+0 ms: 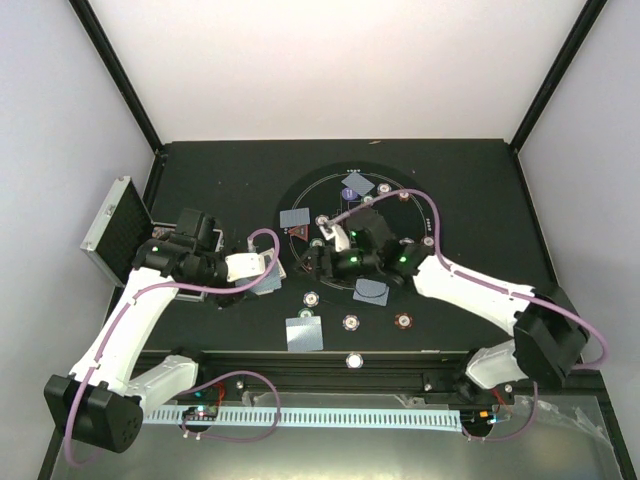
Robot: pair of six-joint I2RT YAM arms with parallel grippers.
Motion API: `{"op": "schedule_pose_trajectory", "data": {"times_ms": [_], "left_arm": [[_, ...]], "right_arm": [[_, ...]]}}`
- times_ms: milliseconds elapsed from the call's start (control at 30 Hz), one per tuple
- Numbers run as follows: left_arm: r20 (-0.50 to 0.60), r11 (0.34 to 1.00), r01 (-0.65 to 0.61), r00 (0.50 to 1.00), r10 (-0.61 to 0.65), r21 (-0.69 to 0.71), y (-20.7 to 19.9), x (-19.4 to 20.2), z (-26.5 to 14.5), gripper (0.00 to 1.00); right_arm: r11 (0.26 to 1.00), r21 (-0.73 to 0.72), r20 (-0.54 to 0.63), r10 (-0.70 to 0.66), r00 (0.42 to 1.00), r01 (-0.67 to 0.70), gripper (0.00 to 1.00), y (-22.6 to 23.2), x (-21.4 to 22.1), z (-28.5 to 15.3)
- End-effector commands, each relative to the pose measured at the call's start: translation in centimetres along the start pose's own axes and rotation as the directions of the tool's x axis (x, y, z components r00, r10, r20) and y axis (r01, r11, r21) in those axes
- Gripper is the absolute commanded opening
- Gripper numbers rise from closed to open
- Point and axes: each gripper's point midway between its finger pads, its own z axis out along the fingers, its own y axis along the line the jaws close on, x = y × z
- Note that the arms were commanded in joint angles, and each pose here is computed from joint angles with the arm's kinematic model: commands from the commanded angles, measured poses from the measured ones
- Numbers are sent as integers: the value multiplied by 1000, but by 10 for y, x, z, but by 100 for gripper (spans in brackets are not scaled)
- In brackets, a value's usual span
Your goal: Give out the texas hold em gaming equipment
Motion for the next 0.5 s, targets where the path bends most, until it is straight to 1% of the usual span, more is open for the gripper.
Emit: {"op": "schedule_pose_trajectory", "data": {"times_ms": [0, 300, 467], "left_arm": [[50, 1000, -20, 999, 20, 1, 1, -16, -8, 2], [53, 1000, -19, 998, 19, 4, 0, -18, -9, 2], [52, 1000, -13, 999, 12, 2, 0, -18, -10, 2]], "right_arm": [[990, -139, -15, -39, 999, 36, 88, 53, -6, 18], [987, -157, -110, -53, 992, 35, 85, 66, 4, 61], [985, -173, -136, -52, 989, 27, 83, 70, 5, 79]]}}
